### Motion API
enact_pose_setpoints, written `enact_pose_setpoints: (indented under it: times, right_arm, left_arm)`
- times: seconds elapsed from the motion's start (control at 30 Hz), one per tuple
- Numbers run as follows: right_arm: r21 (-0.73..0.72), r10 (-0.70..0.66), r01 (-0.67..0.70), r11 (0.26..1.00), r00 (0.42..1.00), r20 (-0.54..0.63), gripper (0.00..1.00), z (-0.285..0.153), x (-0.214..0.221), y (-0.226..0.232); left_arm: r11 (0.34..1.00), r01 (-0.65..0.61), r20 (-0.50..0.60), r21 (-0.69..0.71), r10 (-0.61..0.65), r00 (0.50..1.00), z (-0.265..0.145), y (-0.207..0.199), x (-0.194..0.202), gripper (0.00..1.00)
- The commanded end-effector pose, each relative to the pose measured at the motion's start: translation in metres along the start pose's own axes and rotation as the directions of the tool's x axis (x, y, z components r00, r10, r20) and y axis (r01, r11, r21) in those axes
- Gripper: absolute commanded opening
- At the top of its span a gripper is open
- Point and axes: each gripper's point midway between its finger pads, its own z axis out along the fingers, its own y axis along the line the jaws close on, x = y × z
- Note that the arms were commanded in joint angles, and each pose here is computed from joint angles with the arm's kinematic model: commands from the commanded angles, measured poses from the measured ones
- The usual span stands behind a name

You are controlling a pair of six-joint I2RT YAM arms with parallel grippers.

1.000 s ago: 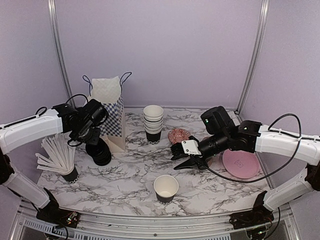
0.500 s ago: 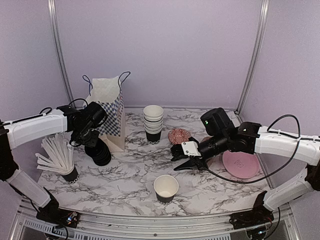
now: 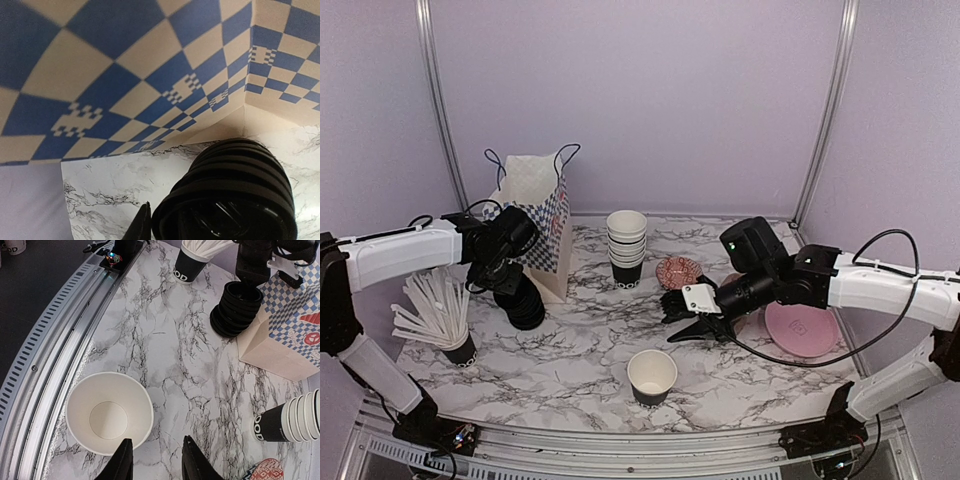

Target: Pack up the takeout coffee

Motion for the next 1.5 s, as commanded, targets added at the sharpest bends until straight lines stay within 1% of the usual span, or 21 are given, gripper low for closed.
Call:
enact_pose_setpoints:
  times: [0.0, 0.27, 0.57, 0.77, 0.87, 0.93, 0.97, 1.03, 1.13, 1.2, 1.3, 1.47]
  right_arm:
    - [0.017, 0.006, -0.006, 1.000, 1.000, 0.001, 0.32, 0.002, -0.001, -0.007]
    - [0.009, 0.009, -0.009, 1.000, 1.000, 0.001, 0.32, 0.004, 0.000, -0.007]
    - [0.008, 0.010, -0.010, 1.000, 1.000, 0.001, 0.32, 0.004, -0.001, -0.007]
    - [0.008, 0.009, -0.009, 1.000, 1.000, 0.001, 0.32, 0.003, -0.001, -0.007]
    - [0.007, 0.010, -0.010, 1.000, 1.000, 0.000, 0.32, 0.004, -0.001, -0.007]
    - [0.006, 0.010, -0.010, 1.000, 1.000, 0.002, 0.32, 0.004, -0.001, -0.007]
    - [0.005, 0.010, -0.010, 1.000, 1.000, 0.001, 0.32, 0.004, -0.001, -0.007]
    - [0.004, 0.010, -0.010, 1.000, 1.000, 0.002, 0.32, 0.004, -0.002, -0.008]
    - [0.000, 0.011, -0.011, 1.000, 1.000, 0.005, 0.32, 0.004, -0.003, -0.008]
    - [-0.001, 0.012, -0.012, 1.000, 1.000, 0.005, 0.32, 0.004, -0.004, -0.008]
    - [-0.004, 0.012, -0.012, 1.000, 1.000, 0.007, 0.32, 0.004, -0.004, -0.008]
    - [-0.005, 0.013, -0.013, 1.000, 1.000, 0.005, 0.32, 0.003, -0.003, -0.006]
  left_arm:
    - [1.000, -0.011, -0.009, 0.001, 0.011, 1.000, 0.002, 0.001, 0.004, 0.19]
    - [1.000, -0.007, 0.019, 0.021, 0.007, 1.000, -0.008, 0.004, -0.001, 0.09]
    - [0.998, 0.009, 0.033, 0.055, -0.011, 0.999, -0.024, 0.006, -0.006, 0.02]
    - [0.996, 0.013, 0.034, 0.086, -0.016, 0.999, -0.037, 0.009, -0.004, 0.01]
    - [0.994, 0.019, 0.051, 0.111, -0.025, 0.998, -0.046, 0.010, -0.005, 0.01]
    - [0.986, -0.004, 0.049, 0.167, -0.004, 0.999, -0.051, 0.002, -0.003, 0.03]
    - [0.982, -0.017, 0.048, 0.190, 0.008, 0.999, -0.053, -0.003, -0.001, 0.06]
    - [0.960, -0.086, 0.058, 0.267, 0.073, 0.996, -0.060, -0.023, 0.004, 0.15]
    - [0.937, -0.184, 0.095, 0.297, 0.163, 0.982, -0.068, -0.045, 0.010, 0.31]
    - [0.917, -0.243, 0.104, 0.317, 0.221, 0.970, -0.069, -0.057, 0.016, 0.37]
    - [0.910, -0.277, 0.099, 0.309, 0.259, 0.961, -0.063, -0.062, 0.020, 0.42]
    - [0.904, -0.307, 0.080, 0.298, 0.297, 0.952, -0.052, -0.068, 0.023, 0.44]
